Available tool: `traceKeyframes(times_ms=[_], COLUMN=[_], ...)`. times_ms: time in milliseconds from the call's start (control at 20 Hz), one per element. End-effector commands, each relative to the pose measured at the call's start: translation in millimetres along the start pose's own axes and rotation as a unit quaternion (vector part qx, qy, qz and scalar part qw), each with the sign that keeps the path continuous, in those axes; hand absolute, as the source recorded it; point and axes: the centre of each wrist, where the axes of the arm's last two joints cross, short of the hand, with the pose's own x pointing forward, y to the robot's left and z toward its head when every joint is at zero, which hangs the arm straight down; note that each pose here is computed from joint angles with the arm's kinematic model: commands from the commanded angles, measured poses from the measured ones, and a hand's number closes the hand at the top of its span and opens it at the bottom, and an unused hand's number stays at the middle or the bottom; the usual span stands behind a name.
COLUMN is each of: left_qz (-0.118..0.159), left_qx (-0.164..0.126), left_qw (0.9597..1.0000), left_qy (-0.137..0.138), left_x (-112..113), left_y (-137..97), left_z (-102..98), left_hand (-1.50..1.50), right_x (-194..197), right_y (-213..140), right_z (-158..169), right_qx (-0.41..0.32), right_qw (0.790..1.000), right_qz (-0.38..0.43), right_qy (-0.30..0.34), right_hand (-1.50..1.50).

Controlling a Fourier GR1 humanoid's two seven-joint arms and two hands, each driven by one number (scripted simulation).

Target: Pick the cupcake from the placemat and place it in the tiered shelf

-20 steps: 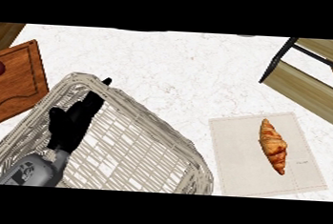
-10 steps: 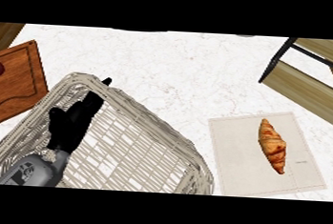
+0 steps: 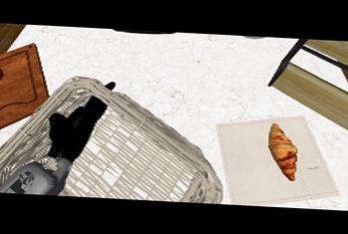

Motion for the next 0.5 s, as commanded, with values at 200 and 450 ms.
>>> traceKeyframes(times_ms=[200, 450], left_qz=[-0.040, -0.038], left_qx=[0.037, 0.028], left_qw=[0.9972, 0.9976], left_qy=[-0.052, -0.050], left_x=[-10, -17], left_y=[-1, 2], left_z=[-9, -10], left_hand=[0.00, 0.00], right_x=[20, 22], right_y=[-22, -36], right_z=[0, -12], right_qx=[0.016, 0.021], right_qw=[0.995, 0.991], right_qz=[-0.091, -0.128], right_qy=[0.034, 0.023], right_hand=[-1.50, -1.50])
